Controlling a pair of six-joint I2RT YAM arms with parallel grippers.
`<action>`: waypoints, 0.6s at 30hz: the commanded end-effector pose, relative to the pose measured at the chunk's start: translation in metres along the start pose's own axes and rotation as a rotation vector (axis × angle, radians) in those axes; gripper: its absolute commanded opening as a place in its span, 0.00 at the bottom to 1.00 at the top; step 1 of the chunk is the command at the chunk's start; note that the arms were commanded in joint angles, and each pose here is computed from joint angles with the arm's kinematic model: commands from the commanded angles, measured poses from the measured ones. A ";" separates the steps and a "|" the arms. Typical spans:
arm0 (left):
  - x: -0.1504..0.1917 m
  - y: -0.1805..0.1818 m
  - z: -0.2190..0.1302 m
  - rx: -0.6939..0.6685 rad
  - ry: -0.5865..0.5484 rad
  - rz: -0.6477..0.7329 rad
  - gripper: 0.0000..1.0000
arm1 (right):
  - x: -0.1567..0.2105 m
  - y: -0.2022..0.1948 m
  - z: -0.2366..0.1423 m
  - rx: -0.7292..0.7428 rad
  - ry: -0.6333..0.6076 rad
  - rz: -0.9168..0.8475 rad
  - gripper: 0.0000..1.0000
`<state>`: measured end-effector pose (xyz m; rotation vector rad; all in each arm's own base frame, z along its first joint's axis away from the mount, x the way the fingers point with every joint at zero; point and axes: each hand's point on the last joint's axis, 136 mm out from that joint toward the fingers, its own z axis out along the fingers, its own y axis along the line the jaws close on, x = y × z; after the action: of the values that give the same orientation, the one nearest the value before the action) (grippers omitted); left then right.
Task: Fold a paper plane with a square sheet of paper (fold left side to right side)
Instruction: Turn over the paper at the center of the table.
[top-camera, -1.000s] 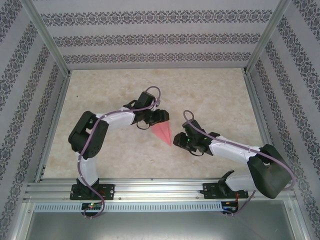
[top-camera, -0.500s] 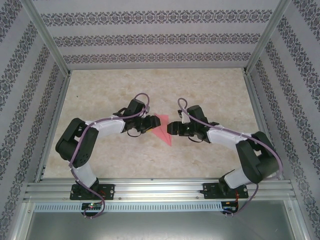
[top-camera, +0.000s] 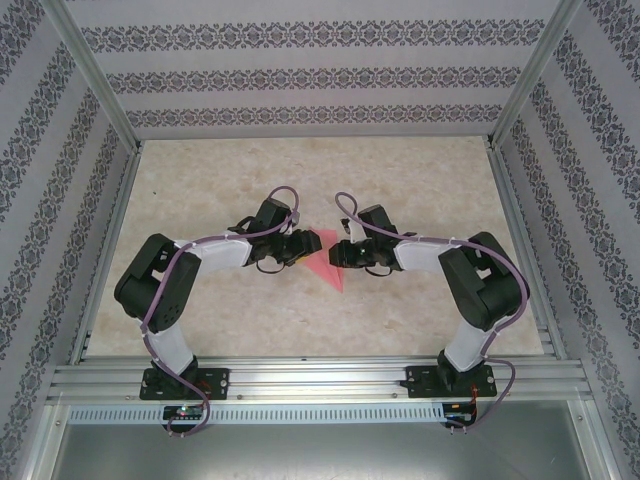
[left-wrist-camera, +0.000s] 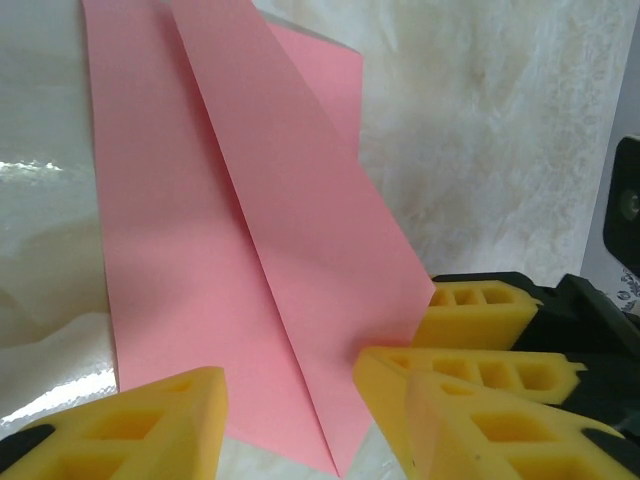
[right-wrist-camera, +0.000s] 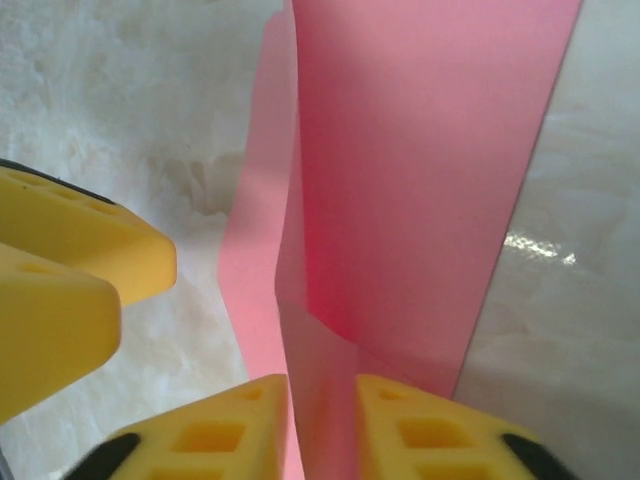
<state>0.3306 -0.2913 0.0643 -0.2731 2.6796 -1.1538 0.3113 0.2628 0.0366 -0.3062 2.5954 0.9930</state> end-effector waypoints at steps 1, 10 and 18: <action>-0.009 -0.005 -0.007 0.032 -0.038 -0.007 0.53 | -0.015 0.011 0.000 -0.064 -0.031 -0.032 0.09; -0.016 -0.027 -0.055 0.128 -0.160 0.038 0.66 | -0.033 0.044 -0.043 -0.310 -0.158 -0.057 0.00; -0.016 -0.079 -0.098 0.326 -0.225 0.092 0.73 | -0.041 0.086 -0.084 -0.470 -0.222 -0.082 0.00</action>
<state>0.3232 -0.2687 0.1623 -0.2325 2.3543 -1.3142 0.3098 0.2652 0.1260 -0.3242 2.2432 1.4022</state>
